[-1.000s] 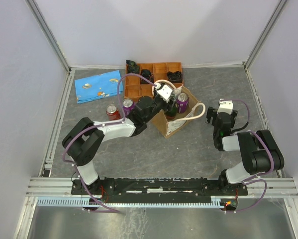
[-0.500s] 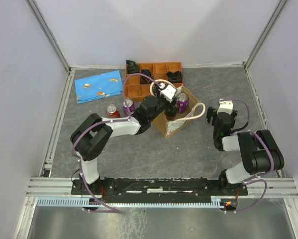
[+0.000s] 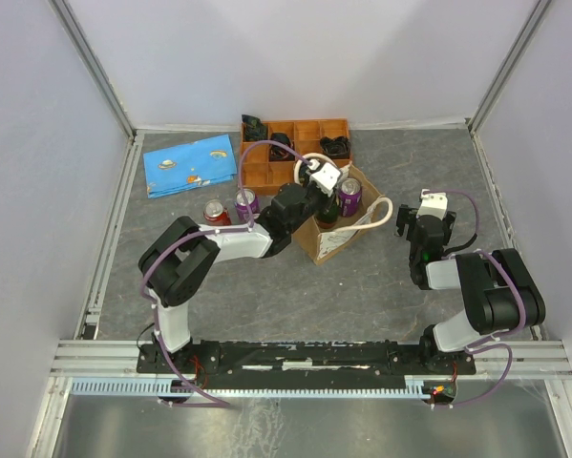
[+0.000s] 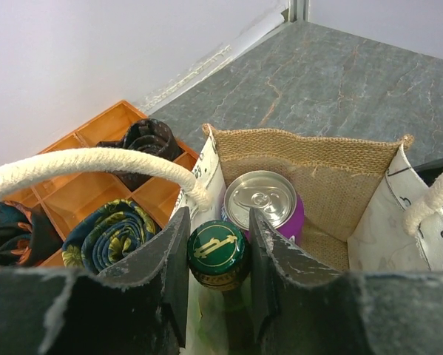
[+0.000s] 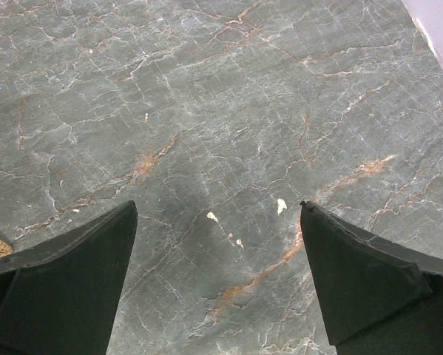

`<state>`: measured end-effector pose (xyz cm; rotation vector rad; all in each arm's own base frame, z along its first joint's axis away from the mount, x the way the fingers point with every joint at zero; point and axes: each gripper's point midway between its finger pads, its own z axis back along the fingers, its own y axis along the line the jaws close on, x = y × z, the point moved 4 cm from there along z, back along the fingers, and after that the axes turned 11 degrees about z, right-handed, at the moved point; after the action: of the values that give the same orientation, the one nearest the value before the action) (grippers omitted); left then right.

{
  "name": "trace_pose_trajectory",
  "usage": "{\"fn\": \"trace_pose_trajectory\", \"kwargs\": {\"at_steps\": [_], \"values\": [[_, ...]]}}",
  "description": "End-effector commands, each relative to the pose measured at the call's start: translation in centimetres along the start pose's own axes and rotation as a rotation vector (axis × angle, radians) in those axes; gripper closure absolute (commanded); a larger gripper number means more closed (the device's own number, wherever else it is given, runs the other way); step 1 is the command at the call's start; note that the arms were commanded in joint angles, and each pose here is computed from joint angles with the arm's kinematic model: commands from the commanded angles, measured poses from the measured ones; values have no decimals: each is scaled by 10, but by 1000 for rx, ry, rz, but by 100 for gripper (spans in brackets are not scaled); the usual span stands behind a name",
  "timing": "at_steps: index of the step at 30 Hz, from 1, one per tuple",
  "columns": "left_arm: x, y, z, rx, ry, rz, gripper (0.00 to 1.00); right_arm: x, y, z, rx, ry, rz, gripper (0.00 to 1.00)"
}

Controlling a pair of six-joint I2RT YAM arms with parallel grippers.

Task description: Take the beverage out of the canvas bag

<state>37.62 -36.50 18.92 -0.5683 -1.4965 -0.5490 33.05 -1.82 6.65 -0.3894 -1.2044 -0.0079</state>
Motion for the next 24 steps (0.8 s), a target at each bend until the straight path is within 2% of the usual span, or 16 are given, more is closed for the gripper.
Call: {"fn": "trace_pose_trajectory", "kwargs": {"at_steps": [1,10,16,18,24], "values": [[56,0,2,-6,-126,-6,97,20,-1,-5,-7,-62,-32,1],[184,-3,12,-39,-427,-58,97,20,-1,-5,-8,-63,-32,1],[246,-5,27,-50,-578,-55,97,20,-1,-5,-7,-61,-31,1],[262,-4,35,-42,-605,-54,97,20,-1,-5,-8,-62,-32,1],[296,9,69,26,-589,-41,97,20,-2,-5,-8,-62,-32,1]]}}
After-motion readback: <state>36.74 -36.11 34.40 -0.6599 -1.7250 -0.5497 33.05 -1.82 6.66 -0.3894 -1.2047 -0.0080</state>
